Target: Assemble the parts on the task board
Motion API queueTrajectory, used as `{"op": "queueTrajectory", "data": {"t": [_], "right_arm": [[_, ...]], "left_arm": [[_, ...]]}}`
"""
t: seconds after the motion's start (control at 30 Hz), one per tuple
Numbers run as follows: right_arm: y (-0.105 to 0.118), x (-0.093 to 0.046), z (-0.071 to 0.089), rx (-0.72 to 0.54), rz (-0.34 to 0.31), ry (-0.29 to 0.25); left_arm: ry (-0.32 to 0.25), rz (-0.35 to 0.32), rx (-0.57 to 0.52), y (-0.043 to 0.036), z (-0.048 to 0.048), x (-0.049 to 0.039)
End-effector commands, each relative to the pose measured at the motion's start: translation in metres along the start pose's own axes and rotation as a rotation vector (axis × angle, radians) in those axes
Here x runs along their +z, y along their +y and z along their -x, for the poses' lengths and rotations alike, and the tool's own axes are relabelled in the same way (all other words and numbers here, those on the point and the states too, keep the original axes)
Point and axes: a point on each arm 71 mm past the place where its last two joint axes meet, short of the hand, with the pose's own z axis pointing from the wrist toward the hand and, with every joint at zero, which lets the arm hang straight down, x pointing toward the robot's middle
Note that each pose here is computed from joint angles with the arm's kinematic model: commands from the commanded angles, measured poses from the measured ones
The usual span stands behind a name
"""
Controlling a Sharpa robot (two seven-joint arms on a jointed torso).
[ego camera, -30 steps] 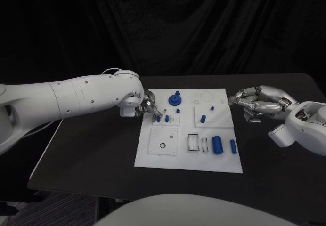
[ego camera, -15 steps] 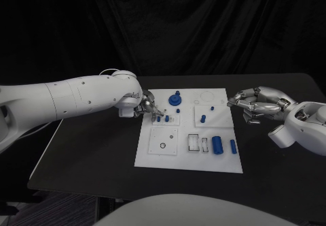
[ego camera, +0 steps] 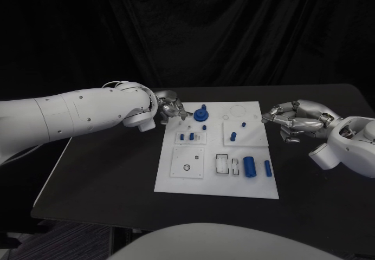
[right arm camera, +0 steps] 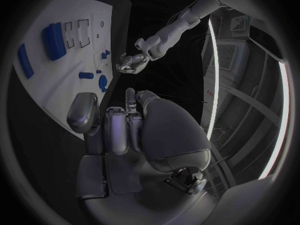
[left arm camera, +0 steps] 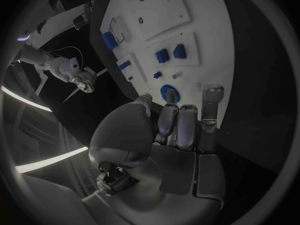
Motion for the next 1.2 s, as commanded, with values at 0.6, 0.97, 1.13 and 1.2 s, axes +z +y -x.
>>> {"op": "queueTrajectory", "data": {"t": [0.6,0.97,1.13,1.2], "right_arm": [[-0.004,0.000,0.003,-0.029,-0.016,0.006],[-0.006,-0.001,0.004,-0.034,-0.019,0.004],[-0.007,-0.001,0.003,-0.034,-0.020,0.006],[-0.008,-0.001,0.003,-0.033,-0.021,0.006]], "left_arm": [[-0.282,-0.578,0.401,-0.0396,0.0118,0.0063],[-0.236,-0.607,0.575,-0.0419,-0.0045,0.0223],[-0.212,-0.596,0.614,-0.0417,-0.0121,0.0272],[-0.204,-0.591,0.618,-0.0412,-0.0148,0.0286]]}}
